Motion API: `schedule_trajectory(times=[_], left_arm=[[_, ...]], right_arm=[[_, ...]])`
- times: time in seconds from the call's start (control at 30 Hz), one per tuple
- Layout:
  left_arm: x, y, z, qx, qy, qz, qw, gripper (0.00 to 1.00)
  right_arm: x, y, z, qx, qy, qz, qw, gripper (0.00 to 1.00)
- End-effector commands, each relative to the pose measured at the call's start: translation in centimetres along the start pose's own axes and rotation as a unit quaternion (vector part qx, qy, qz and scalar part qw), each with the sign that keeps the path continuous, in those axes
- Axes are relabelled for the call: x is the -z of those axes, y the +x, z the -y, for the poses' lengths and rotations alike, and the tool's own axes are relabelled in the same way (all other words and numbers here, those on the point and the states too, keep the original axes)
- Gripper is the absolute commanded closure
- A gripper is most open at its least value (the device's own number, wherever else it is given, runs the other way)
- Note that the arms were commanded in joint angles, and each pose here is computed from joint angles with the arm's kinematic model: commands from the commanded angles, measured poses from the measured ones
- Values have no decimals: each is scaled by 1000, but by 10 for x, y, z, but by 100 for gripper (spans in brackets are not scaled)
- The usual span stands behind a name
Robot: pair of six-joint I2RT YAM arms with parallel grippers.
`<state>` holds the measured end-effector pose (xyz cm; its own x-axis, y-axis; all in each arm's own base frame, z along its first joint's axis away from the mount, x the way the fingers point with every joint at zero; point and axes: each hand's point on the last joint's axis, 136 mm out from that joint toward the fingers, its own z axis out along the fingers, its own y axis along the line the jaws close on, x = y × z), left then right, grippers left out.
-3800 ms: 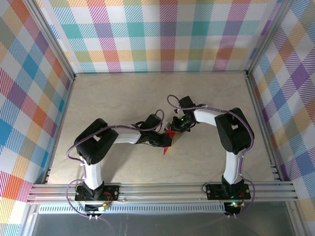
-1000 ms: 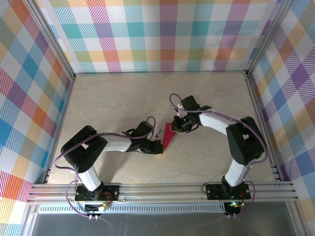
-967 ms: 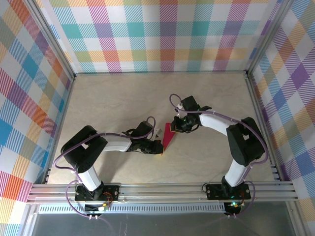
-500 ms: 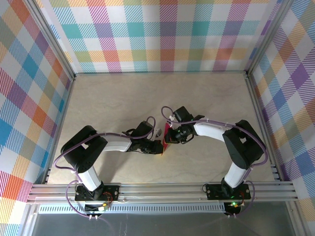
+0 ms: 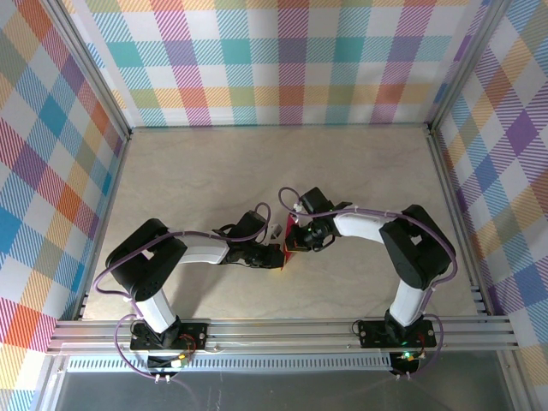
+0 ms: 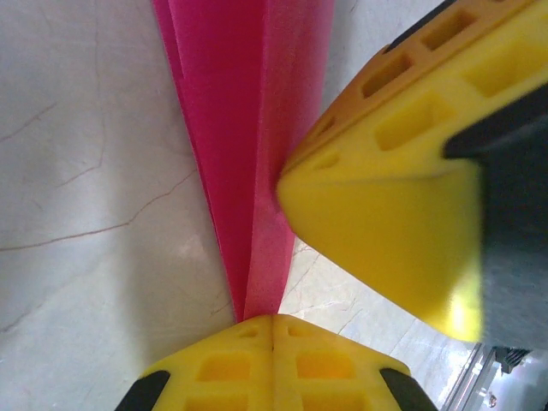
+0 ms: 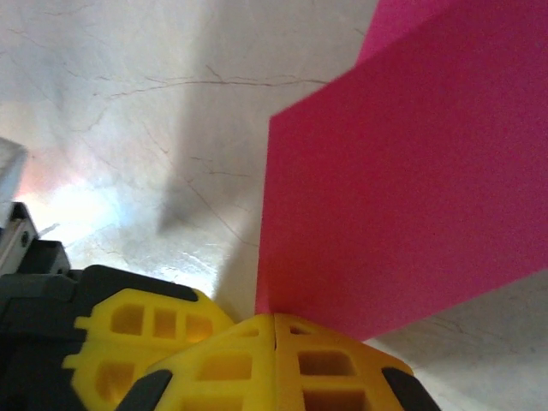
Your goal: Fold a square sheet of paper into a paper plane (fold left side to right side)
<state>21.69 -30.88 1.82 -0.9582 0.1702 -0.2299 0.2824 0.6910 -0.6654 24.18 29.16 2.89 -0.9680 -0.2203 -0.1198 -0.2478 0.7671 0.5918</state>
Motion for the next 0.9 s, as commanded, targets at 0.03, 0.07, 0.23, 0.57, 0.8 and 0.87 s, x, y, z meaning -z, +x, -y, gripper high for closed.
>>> schedule_trajectory(times=[0.03,0.07,0.23,0.57,0.8,0.87], left_arm=[[-5,26,-33,33,-63,-34,997,100],[-5,27,-34,36,-64,-36,997,100],[-6,31,-40,40,-72,-39,996,100],[-8,41,-50,48,-83,-49,994,100],[-8,41,-50,49,-82,-49,994,100],[-8,42,-50,49,-82,-50,994,100]], right_arm=[[-11,10,13,-9,13,-14,1000,100],[-12,12,15,-10,17,-16,1000,100],[-15,12,26,-9,41,-18,999,100],[-9,0,35,-17,51,-3,999,100],[-1,-15,46,-30,62,13,998,100],[3,-21,51,-37,64,20,997,100]])
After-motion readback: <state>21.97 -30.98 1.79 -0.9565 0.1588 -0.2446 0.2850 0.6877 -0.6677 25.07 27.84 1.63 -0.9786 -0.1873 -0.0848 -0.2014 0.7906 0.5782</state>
